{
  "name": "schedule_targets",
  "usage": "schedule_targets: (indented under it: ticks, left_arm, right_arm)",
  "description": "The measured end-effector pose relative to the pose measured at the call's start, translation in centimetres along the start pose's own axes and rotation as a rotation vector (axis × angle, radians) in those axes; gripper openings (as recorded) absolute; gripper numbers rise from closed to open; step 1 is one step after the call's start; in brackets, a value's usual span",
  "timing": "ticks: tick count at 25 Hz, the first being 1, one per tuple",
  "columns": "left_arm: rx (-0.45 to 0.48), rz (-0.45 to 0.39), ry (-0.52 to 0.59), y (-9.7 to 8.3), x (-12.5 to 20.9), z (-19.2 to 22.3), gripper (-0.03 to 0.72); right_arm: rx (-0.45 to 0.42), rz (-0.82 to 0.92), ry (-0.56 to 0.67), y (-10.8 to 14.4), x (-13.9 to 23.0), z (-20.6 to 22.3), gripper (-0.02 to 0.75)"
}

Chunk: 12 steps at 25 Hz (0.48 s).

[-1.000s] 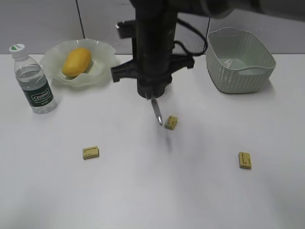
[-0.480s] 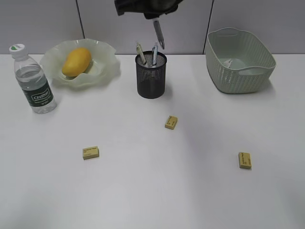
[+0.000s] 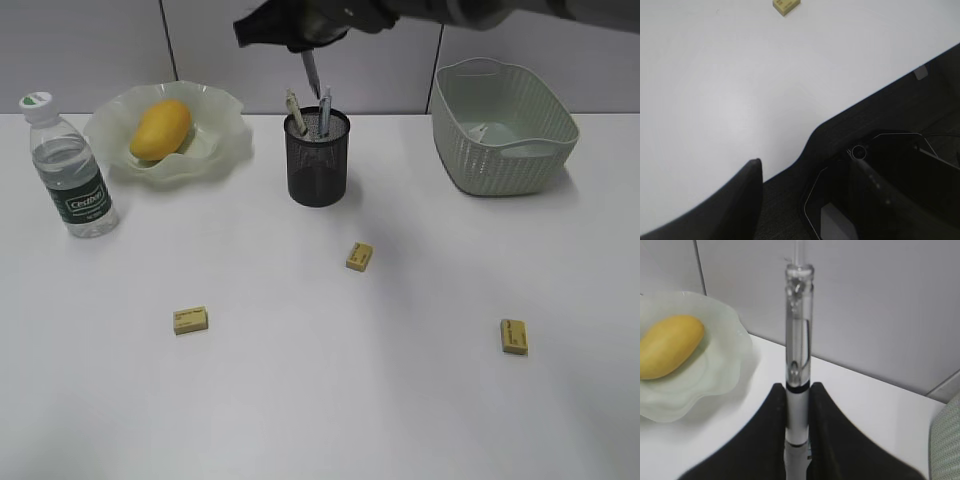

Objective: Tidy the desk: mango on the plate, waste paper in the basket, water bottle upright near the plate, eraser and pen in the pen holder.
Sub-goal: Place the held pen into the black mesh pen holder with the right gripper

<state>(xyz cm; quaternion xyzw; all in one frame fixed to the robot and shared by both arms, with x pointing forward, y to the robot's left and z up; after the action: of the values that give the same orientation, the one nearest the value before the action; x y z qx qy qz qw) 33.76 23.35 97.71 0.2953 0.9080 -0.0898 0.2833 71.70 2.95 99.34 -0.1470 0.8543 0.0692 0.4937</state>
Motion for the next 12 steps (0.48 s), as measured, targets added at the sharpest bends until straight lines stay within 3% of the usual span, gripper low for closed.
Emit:
schedule_targets:
  ticks: [8,12]
  left_arm:
    - [0.0,0.0,0.0,0.0,0.0,0.0,0.418]
    - [0.0,0.0,0.0,0.0,0.0,0.0,0.418]
  right_arm:
    - [0.023,0.0,0.068,-2.2,4.2,4.6,0.117]
    - [-0.011,-0.003,0.054,-1.6,4.5,5.3,0.117]
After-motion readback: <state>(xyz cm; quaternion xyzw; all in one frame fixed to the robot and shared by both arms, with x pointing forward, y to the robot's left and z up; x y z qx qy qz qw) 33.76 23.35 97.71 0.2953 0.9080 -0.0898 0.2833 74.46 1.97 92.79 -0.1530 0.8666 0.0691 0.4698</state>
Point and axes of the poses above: a point on each arm's last joint axis where the gripper is mounted, z pointing out along that axis toward the gripper, y along the wrist's bending axis when the last joint is at zero, x = y × z, the point moved 8 cm from there along z, pointing out along that axis toward the gripper, and after that the axes turned 7 degrees about z, right-handed, at the moved point
